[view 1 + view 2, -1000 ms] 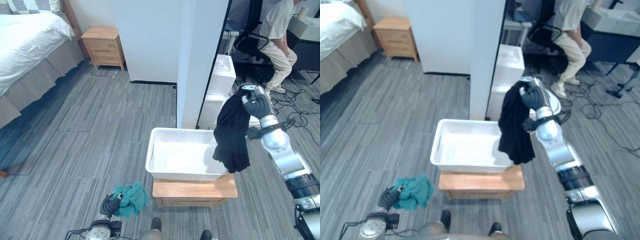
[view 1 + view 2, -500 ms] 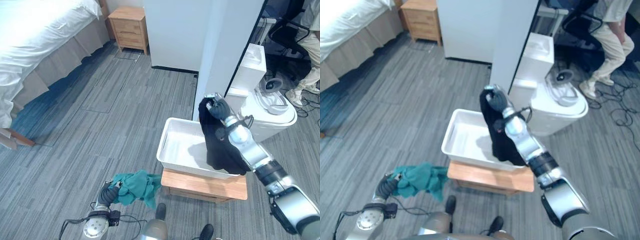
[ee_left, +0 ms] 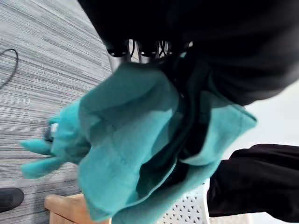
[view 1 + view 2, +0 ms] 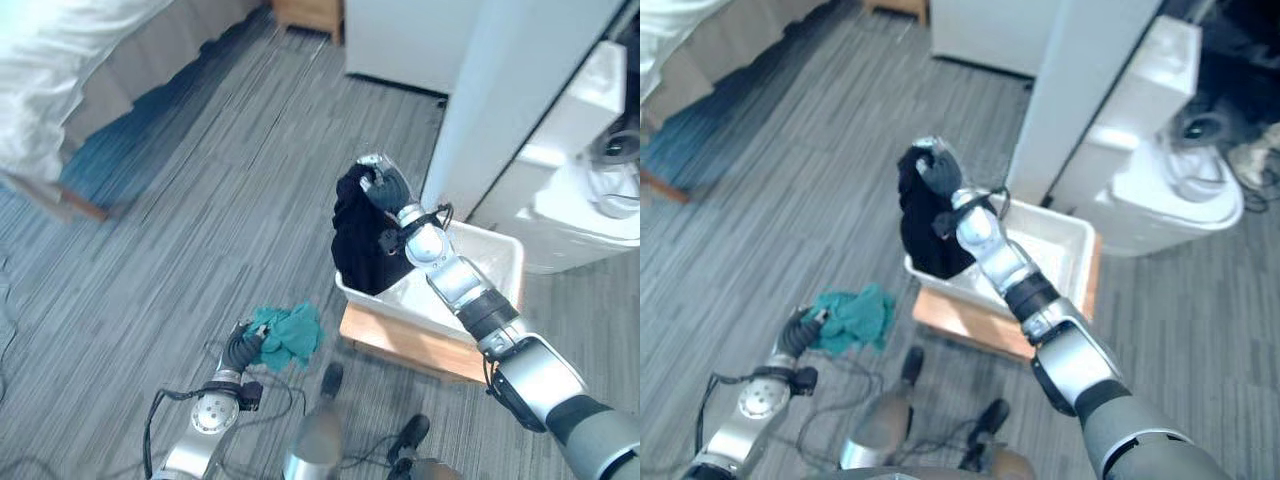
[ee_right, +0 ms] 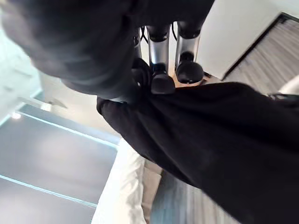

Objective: Tidy up the quilt and then pick up the clothes from the bed and put them into the laundry hamper.

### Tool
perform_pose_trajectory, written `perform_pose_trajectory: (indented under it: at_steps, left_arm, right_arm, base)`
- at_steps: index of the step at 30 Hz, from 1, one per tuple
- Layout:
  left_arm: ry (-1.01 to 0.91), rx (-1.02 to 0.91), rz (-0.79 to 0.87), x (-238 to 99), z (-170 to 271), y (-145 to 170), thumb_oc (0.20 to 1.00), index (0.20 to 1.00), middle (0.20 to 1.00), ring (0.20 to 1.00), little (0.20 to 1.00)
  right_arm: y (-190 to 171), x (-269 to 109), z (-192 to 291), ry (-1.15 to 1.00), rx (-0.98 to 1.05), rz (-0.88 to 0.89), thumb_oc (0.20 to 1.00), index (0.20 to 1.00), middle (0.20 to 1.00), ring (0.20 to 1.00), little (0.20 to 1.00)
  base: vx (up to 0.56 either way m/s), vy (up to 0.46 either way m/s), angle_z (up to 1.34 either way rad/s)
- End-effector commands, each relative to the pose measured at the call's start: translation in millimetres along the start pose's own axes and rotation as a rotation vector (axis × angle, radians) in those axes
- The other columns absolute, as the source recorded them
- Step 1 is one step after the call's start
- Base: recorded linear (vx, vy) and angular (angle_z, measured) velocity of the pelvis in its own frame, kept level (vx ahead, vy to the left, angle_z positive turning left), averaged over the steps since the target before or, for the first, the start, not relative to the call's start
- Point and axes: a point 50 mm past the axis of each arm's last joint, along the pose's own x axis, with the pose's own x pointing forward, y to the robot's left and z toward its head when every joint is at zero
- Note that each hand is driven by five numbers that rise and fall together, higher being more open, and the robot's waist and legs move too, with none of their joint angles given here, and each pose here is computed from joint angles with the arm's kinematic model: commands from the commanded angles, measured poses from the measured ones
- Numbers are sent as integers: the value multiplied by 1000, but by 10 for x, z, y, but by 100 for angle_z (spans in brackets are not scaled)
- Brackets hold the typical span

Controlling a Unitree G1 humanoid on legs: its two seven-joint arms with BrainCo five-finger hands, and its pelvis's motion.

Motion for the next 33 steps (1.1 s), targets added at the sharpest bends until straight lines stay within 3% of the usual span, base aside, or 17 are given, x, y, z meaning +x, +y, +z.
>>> perform_pose_trajectory:
  at_steps: [1,6,10,11,12,21,27,33]
  left_arm:
    - [-166,51,2,57,306,104,200,200,200,200,200]
    - [-209,61,12,71,399,103,200,200,200,200,200]
    - [-288,72,37,72,559,129,200,200,200,200,200]
    - [-311,71,40,71,602,126,200,200,200,200,200]
    - [-334,71,43,63,646,129,200,200,200,200,200]
    - [-482,138,134,18,957,353,200,200,200,200,200]
    - [-535,158,301,0,1069,573,200,200,200,200,200]
    - [-640,164,395,129,1394,672,200,200,200,200,200]
  right_arm:
    - [-180,128,115,-54,-108,-56,200,200,200,200,200]
    - [-253,-54,-488,194,-191,-68,200,200,200,200,200]
    - [-294,-189,-644,212,-301,-28,200,200,200,200,200]
    - [-306,-229,-666,205,-329,-19,451,451,451,451,451]
    - [-321,-283,-687,194,-359,-2,1000,1000,1000,1000,1000]
    - [-658,-739,-615,42,-531,1,1000,1000,1000,1000,1000]
    - [-1020,-1614,-1037,285,-560,-155,1000,1000,1000,1000,1000]
    - [-1056,-2060,-1254,449,-523,-200,1000,1000,1000,1000,1000]
  base:
    - [-66,3,35]
    - [-47,28,14]
    - [-10,51,-12]
    - [2,49,-33]
    - [38,28,-40]
    - [79,7,-41]
    - [96,-10,-24]
    - [70,-24,-34]
